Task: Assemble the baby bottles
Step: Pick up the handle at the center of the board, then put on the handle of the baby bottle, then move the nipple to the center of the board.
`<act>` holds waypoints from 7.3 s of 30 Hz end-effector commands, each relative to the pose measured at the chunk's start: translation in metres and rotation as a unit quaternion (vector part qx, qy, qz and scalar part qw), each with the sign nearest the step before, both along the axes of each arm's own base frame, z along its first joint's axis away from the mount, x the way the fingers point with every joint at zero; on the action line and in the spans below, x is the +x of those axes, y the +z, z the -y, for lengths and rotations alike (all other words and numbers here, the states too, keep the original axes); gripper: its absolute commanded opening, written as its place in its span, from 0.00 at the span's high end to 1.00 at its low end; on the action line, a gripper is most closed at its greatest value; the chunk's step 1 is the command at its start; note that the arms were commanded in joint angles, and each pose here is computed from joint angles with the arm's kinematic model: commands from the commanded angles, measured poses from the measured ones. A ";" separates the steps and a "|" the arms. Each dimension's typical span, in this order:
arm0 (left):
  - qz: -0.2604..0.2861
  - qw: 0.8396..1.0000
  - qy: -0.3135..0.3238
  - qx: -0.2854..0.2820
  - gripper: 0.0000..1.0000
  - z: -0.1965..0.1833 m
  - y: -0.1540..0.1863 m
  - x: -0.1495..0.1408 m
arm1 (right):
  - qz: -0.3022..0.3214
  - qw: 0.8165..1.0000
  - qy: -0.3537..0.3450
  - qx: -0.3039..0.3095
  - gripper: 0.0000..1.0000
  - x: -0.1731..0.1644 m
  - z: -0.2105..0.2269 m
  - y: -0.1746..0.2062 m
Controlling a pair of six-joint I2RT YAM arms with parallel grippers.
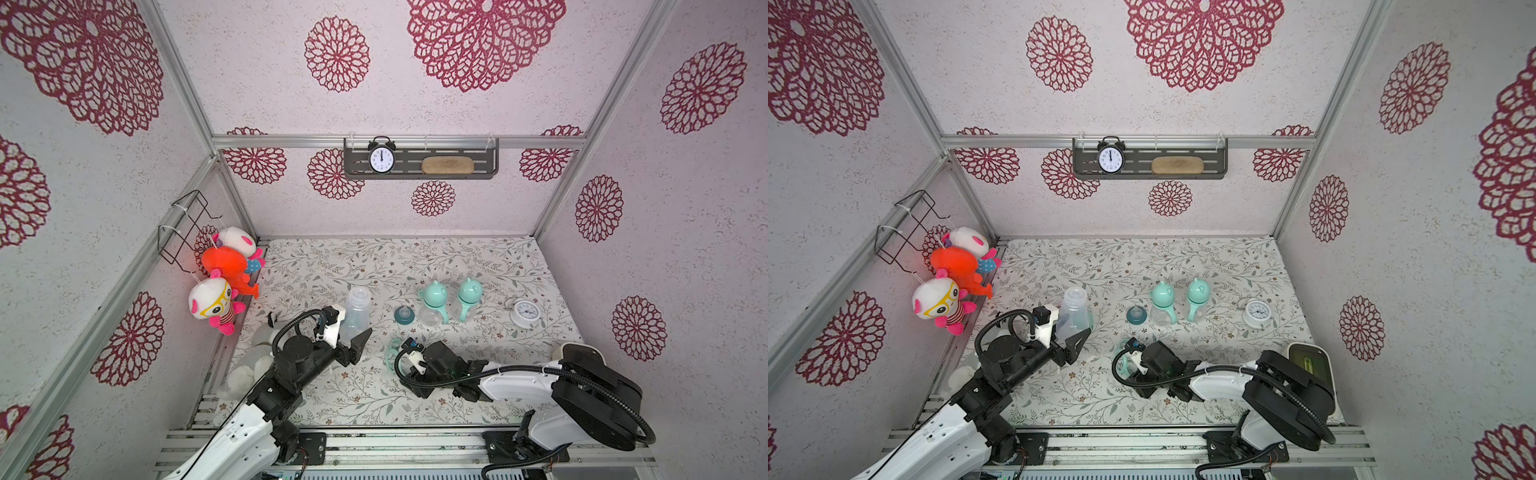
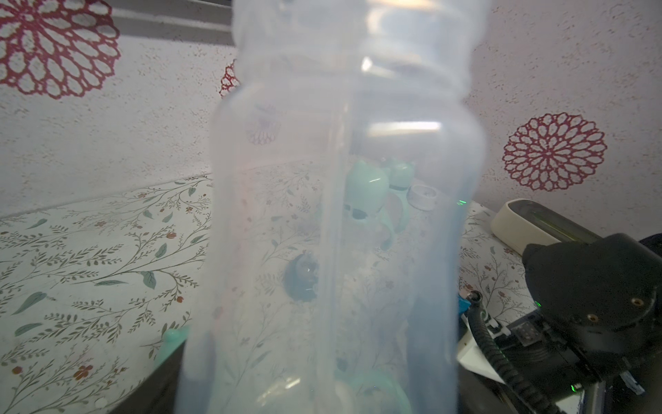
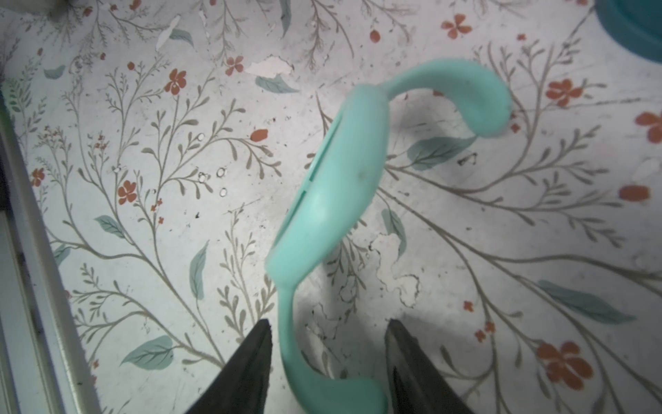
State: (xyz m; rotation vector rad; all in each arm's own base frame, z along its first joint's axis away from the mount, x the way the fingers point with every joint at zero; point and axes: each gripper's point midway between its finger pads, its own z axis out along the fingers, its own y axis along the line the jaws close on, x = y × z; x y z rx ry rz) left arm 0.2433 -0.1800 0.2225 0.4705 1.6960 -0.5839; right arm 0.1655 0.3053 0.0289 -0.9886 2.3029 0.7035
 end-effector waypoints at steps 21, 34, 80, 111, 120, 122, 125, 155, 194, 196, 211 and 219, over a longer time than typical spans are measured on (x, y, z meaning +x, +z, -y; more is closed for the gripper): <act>0.036 0.999 0.005 -0.019 1.00 -0.004 0.027 -0.002 | -0.003 1.000 0.023 -0.001 0.77 -0.002 -0.023 -0.003; 0.038 0.999 0.007 -0.019 1.00 -0.006 0.022 -0.003 | 0.008 0.998 0.022 0.058 0.93 0.000 -0.036 0.046; 0.108 0.989 -0.072 -0.068 1.00 0.028 0.044 -0.002 | 0.028 0.865 0.032 0.500 1.00 0.018 -0.085 0.388; 0.136 0.987 -0.053 -0.072 1.00 0.020 0.052 -0.002 | -0.114 0.833 0.057 0.538 1.00 0.004 -0.115 0.362; 0.136 0.987 -0.049 -0.072 1.00 0.018 0.052 -0.002 | -0.134 0.831 0.056 0.537 1.00 0.002 -0.117 0.355; 0.138 0.987 -0.045 -0.074 1.00 0.017 0.052 -0.002 | -0.137 0.832 0.055 0.535 1.00 0.001 -0.117 0.353; 0.140 0.986 -0.038 -0.077 1.00 0.014 0.055 -0.001 | -0.137 0.837 0.047 0.528 0.92 0.002 -0.116 0.348; 0.114 0.992 0.018 -0.058 1.00 -0.007 0.044 0.013 | 0.007 0.936 -0.014 0.352 0.21 0.011 -0.058 0.318; 0.064 0.995 0.002 -0.071 1.00 -0.019 0.060 -0.012 | 0.154 0.958 -0.202 -0.130 0.14 0.193 -0.035 0.086; 0.064 0.995 0.002 -0.073 1.00 -0.019 0.061 -0.012 | 0.150 0.958 -0.206 -0.133 0.14 0.196 -0.035 0.079; 0.056 0.996 -0.008 -0.069 1.00 -0.014 0.058 -0.011 | 0.122 0.956 -0.230 -0.135 0.15 0.217 -0.029 0.050; 0.055 0.996 -0.005 -0.068 1.00 -0.016 0.055 -0.010 | 0.078 0.968 -0.201 -0.127 0.18 0.205 -0.038 0.036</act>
